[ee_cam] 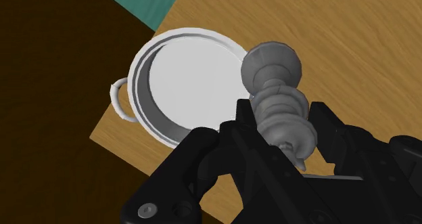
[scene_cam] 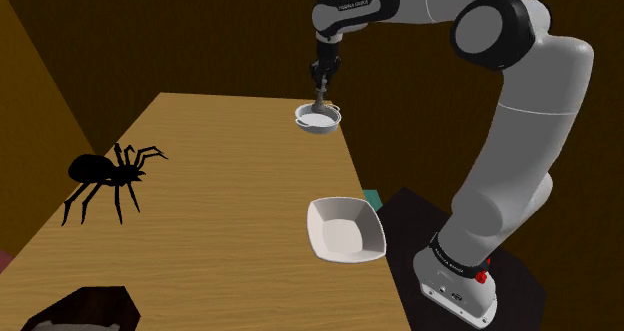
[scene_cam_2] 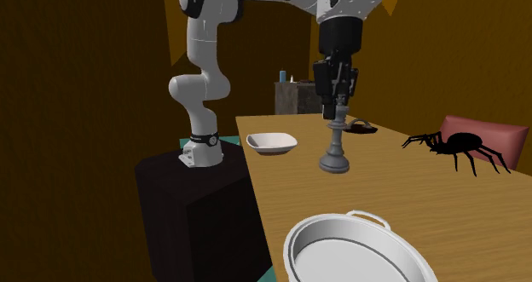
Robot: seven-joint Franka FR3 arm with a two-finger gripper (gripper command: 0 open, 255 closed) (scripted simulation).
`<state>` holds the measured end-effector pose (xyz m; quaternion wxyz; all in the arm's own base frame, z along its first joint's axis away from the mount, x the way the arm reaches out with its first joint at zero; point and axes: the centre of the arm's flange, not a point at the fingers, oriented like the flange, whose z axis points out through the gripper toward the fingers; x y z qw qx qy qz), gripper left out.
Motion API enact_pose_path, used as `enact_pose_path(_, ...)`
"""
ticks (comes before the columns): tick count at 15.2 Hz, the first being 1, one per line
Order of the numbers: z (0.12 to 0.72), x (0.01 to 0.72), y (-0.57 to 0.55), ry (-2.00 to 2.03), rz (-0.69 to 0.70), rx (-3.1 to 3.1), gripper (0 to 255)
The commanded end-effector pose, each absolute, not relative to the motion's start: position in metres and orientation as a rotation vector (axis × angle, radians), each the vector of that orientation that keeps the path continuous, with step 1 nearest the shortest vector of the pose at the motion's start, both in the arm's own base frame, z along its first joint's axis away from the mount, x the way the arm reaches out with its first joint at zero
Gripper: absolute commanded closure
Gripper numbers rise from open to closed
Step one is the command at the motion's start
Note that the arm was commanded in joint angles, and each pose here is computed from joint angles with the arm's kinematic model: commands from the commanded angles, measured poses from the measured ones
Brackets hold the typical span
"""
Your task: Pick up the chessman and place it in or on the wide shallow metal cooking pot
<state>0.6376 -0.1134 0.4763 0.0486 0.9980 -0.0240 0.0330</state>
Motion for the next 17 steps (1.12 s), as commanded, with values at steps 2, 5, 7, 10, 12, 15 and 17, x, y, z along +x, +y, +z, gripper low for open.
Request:
enact_pose_path(2,0.483,0.661,-0.143,-0.072,0.1,3.042,255)
enact_pose_path(5,0.487,0.686,-0.173,-0.072,0.1,3.042,255)
enact_pose_path(7,0.49,0.703,-0.193,-0.072,0.1,3.042,255)
enact_pose_path(10,0.488,0.722,-0.214,-0.072,0.1,3.042,255)
enact_pose_path(12,0.477,0.722,-0.214,-0.072,0.1,3.042,255)
enact_pose_path(15,0.461,0.722,-0.214,-0.072,0.1,3.042,255)
enact_pose_path(17,0.451,0.722,-0.214,-0.072,0.1,3.042,255)
